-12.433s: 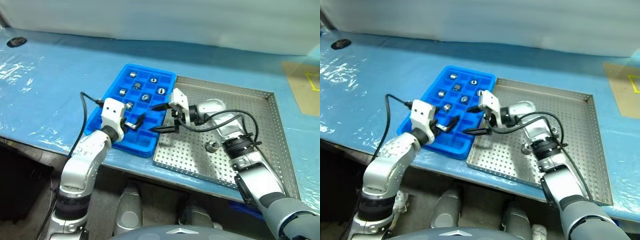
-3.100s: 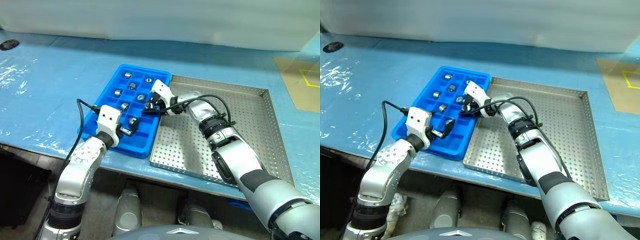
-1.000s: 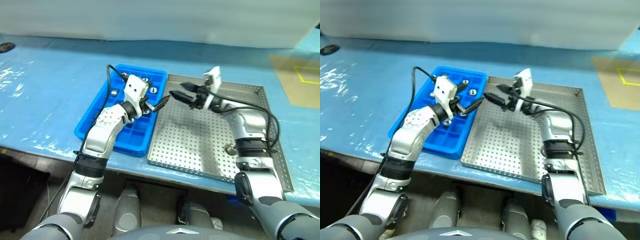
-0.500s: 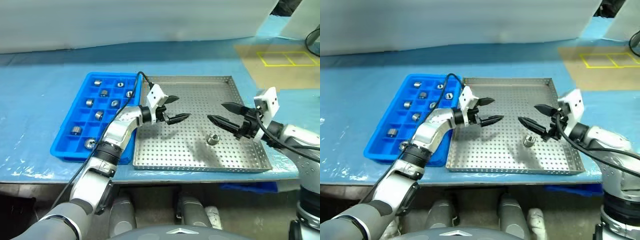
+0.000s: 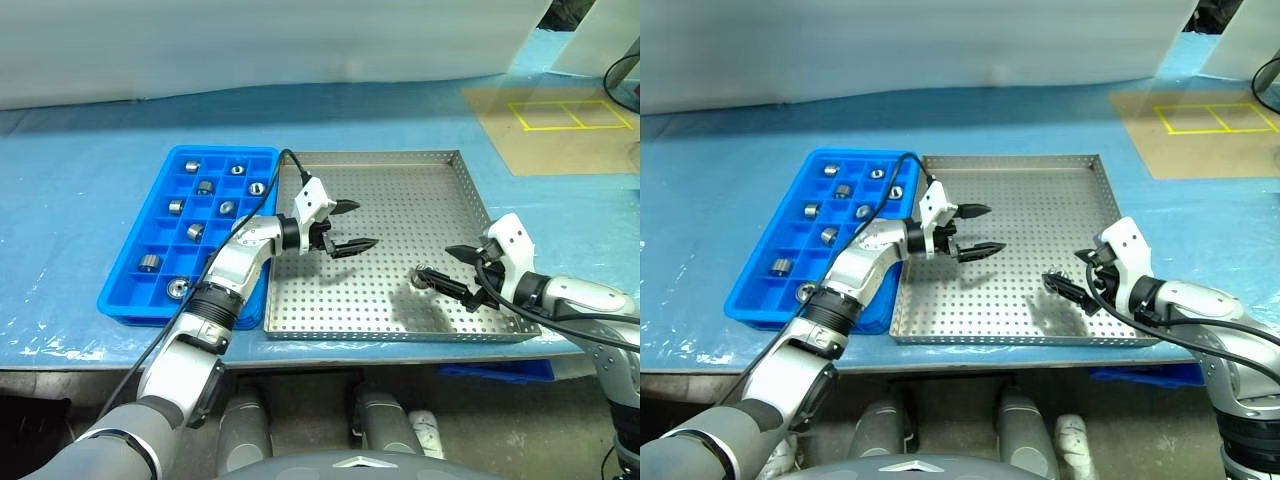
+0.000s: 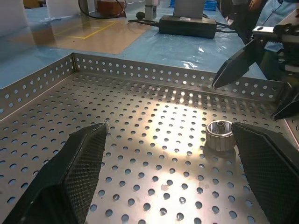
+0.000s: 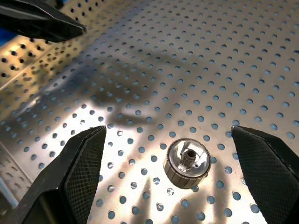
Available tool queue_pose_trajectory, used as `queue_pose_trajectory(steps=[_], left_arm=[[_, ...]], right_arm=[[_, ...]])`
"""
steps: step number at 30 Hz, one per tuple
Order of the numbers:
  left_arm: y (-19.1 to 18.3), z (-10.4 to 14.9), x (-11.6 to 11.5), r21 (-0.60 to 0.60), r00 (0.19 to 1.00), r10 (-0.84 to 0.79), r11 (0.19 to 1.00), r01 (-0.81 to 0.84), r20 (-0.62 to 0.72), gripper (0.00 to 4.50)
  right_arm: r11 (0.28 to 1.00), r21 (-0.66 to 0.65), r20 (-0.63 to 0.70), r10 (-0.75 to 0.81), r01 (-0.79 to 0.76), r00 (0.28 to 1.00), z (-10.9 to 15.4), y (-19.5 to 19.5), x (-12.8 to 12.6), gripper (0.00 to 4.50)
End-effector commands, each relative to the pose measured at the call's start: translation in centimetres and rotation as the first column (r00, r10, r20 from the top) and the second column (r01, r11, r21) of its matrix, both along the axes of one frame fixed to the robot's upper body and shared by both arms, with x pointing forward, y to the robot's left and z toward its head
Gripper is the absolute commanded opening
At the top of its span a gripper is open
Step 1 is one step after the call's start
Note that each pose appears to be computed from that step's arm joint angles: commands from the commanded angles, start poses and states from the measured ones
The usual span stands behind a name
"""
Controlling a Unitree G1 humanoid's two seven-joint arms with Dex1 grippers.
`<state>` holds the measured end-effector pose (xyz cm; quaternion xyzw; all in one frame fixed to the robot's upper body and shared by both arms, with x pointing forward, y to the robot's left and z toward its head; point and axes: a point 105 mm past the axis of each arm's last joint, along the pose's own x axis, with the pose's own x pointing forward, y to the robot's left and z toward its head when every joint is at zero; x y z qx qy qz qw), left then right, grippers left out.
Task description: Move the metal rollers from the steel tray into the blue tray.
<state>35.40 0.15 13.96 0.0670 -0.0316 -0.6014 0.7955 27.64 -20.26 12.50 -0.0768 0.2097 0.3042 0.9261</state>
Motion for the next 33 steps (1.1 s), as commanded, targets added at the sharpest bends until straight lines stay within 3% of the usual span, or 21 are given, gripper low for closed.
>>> queue_pose_trajectory(steps=[1,8,12,18,21,26,33], left_arm=[[0.1,1.0,-0.3,-0.012,0.999,-0.009,1.0,0.01,0.047,4.5],[0.6,0.7,-0.6,0.008,0.999,0.002,1.0,-0.003,0.042,4.5],[0.7,0.6,-0.7,0.015,0.999,0.003,1.0,-0.004,0.042,4.5],[0.6,0.8,-0.7,0.016,0.999,0.004,1.0,-0.004,0.047,4.5],[0.5,0.7,-1.1,0.01,0.999,-0.004,1.0,0.004,0.039,4.5],[0.6,0.4,-1.6,0.001,1.0,0.001,1.0,-0.001,0.021,4.5],[1.8,2.3,-1.0,-0.072,0.99,0.129,0.99,-0.125,0.057,4.5]], right_arm=[[0.998,-0.05,0.011,-0.039,0.039,0.999,-0.5,-0.6,0.9,4.39],[0.996,-0.084,-0.059,-0.035,0.03,0.998,-2.7,-0.5,0.9,4.39],[0.993,-0.113,-0.079,-0.025,0.016,0.997,-3.9,-0.2,0.8,3.51],[0.988,-0.155,-0.057,-0.001,-0.008,0.998,-3.6,-0.1,0.9,1.57],[0.989,-0.146,-0.023,-0.002,-0.002,1.0,-2.6,-0.1,0.8,1.56],[1.0,-0.022,0.109,0.02,-0.017,0.994,1.2,1.5,1.5,1.56],[0.988,0.084,0.242,0.108,-0.132,0.964,4.7,5.5,3.7,1.56]])
